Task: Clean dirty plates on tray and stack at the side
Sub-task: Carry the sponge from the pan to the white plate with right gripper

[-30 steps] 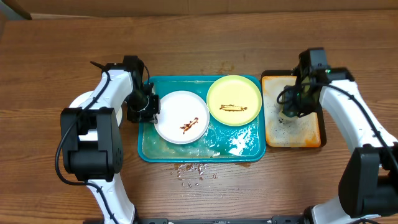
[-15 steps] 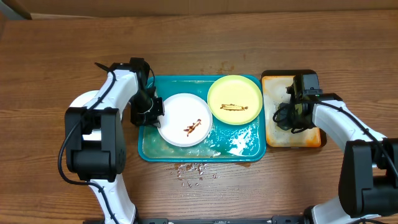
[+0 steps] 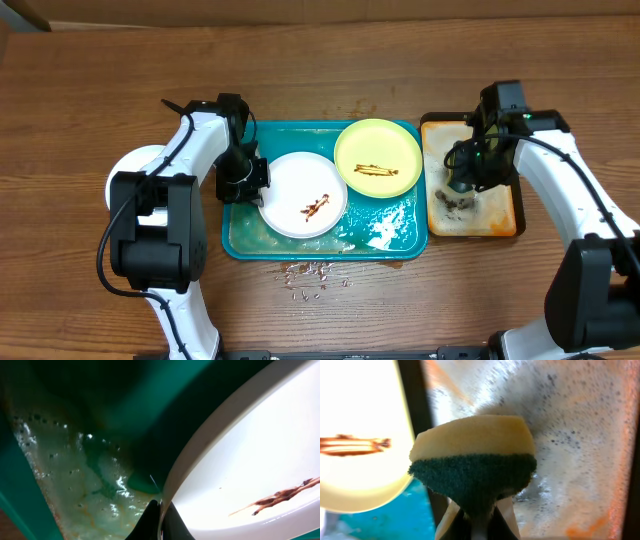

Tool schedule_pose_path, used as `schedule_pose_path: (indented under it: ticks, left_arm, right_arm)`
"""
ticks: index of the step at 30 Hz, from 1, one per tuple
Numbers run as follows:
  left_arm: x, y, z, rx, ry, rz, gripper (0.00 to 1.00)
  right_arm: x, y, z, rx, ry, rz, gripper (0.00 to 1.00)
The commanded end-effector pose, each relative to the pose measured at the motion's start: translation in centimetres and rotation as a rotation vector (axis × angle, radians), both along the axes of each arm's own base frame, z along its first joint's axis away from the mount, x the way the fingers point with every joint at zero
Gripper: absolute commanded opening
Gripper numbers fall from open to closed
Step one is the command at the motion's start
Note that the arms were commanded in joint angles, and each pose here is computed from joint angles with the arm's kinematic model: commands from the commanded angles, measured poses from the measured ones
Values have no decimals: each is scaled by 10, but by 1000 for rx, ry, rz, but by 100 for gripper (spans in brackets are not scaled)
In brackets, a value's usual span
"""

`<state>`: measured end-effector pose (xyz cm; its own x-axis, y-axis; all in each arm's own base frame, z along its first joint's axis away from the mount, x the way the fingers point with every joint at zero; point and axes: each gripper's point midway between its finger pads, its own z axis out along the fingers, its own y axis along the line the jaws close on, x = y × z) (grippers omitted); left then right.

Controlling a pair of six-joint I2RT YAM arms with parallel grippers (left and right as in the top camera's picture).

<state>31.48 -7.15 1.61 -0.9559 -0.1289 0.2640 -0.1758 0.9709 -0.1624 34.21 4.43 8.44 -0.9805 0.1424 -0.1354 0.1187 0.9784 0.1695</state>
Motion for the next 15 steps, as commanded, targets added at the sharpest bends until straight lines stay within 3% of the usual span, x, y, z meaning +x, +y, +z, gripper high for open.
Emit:
schedule_pose_path:
  ticks: [1, 4, 15]
  left_arm:
    - [-2, 4, -1, 34, 21, 4, 4]
    - [-7, 7, 0, 52, 43, 0, 4]
    - [-19, 13, 3, 88, 91, -10, 4]
  right_arm:
    - [-1, 30, 22, 158, -46, 117, 4]
    - [-12, 62, 30, 284, -50, 272, 4]
    - [-30, 177, 38, 375, -123, 520, 4]
